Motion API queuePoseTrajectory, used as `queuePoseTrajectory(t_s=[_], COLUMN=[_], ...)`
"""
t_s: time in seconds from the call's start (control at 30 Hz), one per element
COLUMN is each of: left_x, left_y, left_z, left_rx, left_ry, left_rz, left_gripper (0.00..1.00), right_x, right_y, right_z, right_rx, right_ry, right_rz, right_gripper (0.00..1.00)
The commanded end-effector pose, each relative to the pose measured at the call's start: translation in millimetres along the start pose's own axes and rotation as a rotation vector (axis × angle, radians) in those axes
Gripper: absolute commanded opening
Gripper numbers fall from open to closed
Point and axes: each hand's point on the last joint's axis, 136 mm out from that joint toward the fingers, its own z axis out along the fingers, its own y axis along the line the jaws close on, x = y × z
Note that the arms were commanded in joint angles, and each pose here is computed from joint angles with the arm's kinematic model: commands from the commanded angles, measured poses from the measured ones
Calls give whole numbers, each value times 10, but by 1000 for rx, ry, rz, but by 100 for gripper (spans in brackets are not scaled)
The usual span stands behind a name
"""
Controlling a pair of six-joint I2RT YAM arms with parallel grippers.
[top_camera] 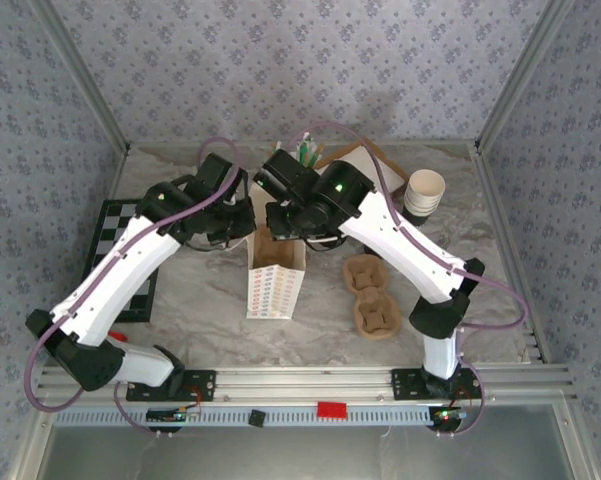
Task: Pack the takeout coffee
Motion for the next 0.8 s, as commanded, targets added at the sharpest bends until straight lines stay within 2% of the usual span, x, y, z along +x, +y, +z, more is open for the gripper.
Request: queuePoseTrajectory(t_s=[0.0, 0.23, 0.53, 0.77], left_x=[-35, -18, 52, 67], left_y=[-133, -292, -284, -307], left_z=[-103, -120, -49, 18], left_rx=[77, 154, 181, 190], left_ry=[-39, -63, -64, -54], left_rz=[-60, -130, -185, -191], left_gripper=[0, 0, 0, 0], right_x=[44, 29, 28, 29], right_y=[-143, -159, -261, -353], right_z=[-141, 83, 496, 778], right_rx=[52, 86, 93, 119], right_ry=[3, 18, 50, 66], right_rz=[-43, -13, 53, 84], right_gripper=[20, 12, 1, 0])
